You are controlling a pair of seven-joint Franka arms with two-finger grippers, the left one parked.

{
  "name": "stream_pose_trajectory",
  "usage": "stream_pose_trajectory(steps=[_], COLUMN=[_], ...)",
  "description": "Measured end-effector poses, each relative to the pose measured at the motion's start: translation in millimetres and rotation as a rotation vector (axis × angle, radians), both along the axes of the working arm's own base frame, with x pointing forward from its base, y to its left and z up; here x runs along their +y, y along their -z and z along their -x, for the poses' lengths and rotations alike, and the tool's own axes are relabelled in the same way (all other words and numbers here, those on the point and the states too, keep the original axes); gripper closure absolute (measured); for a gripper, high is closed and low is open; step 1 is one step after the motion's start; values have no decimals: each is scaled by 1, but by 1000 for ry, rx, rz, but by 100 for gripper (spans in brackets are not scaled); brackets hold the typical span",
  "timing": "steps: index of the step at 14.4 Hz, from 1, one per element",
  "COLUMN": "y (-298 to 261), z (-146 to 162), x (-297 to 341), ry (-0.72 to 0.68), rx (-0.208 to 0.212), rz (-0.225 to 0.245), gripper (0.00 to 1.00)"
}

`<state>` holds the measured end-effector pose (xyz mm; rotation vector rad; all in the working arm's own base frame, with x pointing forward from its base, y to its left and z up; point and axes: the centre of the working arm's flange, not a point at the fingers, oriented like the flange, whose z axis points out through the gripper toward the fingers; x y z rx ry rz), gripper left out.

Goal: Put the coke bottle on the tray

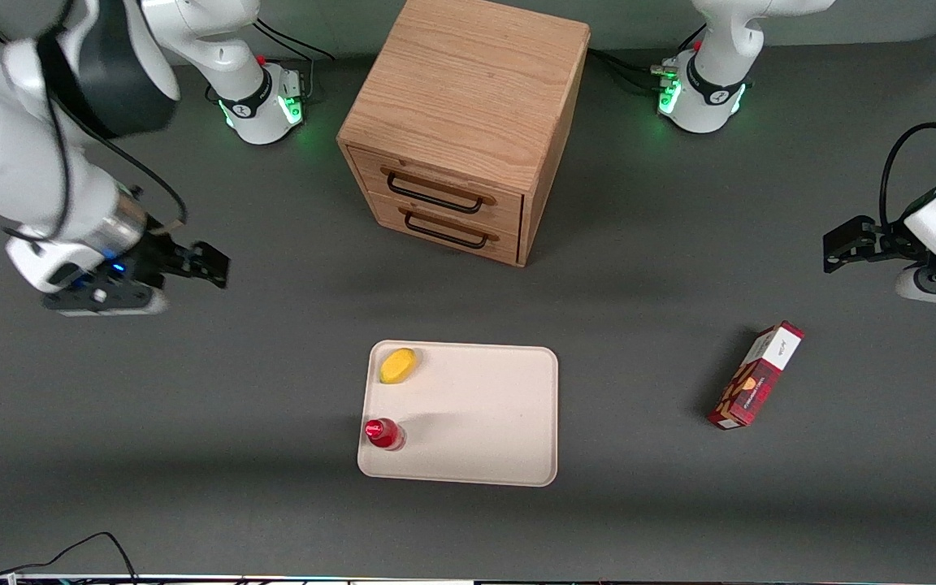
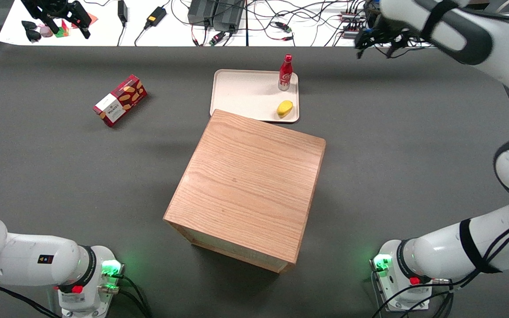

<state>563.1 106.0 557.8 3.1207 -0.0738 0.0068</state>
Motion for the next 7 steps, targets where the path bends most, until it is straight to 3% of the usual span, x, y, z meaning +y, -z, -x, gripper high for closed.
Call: stream_pose_trajectory(steps=[4, 7], y=[-54, -59], z=[34, 41], x=[-44, -58], ry=[81, 102], rx=[-20, -14], rz=[-12, -23], gripper=[0, 0])
